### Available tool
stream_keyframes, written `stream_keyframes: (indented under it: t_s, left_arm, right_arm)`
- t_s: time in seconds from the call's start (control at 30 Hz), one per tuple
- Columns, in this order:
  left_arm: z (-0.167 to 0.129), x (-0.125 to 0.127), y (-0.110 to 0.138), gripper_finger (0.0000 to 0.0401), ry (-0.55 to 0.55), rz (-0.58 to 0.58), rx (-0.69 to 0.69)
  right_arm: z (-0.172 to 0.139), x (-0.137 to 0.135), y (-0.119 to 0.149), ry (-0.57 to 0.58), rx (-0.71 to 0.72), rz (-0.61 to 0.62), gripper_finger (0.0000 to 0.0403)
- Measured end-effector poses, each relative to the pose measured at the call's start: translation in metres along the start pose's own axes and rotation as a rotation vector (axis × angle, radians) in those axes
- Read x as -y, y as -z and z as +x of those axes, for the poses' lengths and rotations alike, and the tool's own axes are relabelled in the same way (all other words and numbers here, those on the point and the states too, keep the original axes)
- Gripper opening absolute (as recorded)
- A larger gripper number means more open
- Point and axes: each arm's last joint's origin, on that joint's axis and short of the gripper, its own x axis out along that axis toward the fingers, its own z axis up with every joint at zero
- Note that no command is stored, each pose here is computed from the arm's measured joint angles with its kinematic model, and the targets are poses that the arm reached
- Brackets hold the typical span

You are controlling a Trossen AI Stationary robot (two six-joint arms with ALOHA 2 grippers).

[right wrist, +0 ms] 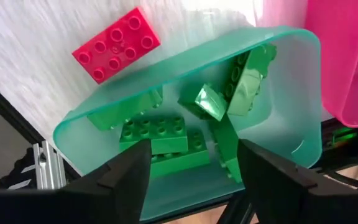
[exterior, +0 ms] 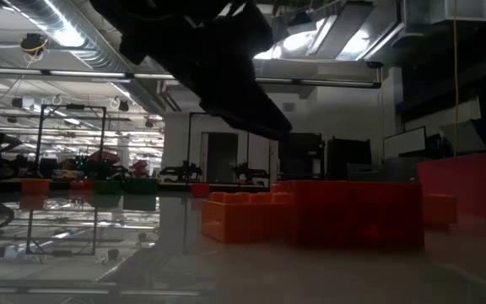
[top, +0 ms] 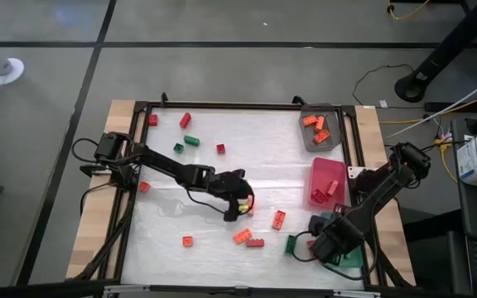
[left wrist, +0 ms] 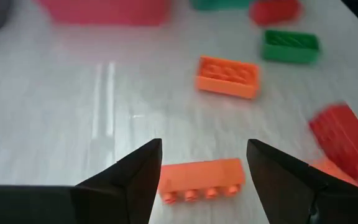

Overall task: Sort blocks
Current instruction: Put the orange game piece into the black bin

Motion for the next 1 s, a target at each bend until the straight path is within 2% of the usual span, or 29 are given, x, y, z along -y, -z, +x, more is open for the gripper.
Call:
stream_keyframes:
  t_s: [0.17,0.27,0.6,0.9,1.0]
  left_arm:
    - [0.000,-0.006,0.000,0.0224,-0.175,-0.342,0.032]
    - [-0.001,-0.007,0.001,0.0224,-0.209,-0.469,0.043]
    - [-0.001,-0.004,0.007,0.0224,-0.221,-0.732,0.015]
    - [-0.001,0.009,0.007,0.0224,-0.200,-0.839,0.022]
    - [-0.002,0.019,0.007,0.0224,-0.180,-0.832,0.019]
  right_arm:
    - [0.000,0.000,-0.001,0.015,0.039,-0.002,0.0237]
    - [0.000,0.000,-0.002,0.024,0.064,-0.002,0.0237]
    - [0.000,0.000,-0.003,0.025,0.086,-0.003,0.0237]
    - [0.000,-0.001,-0.005,0.035,0.155,-0.005,0.0237]
    - [-0.001,-0.002,-0.007,0.031,0.184,-0.007,0.0237]
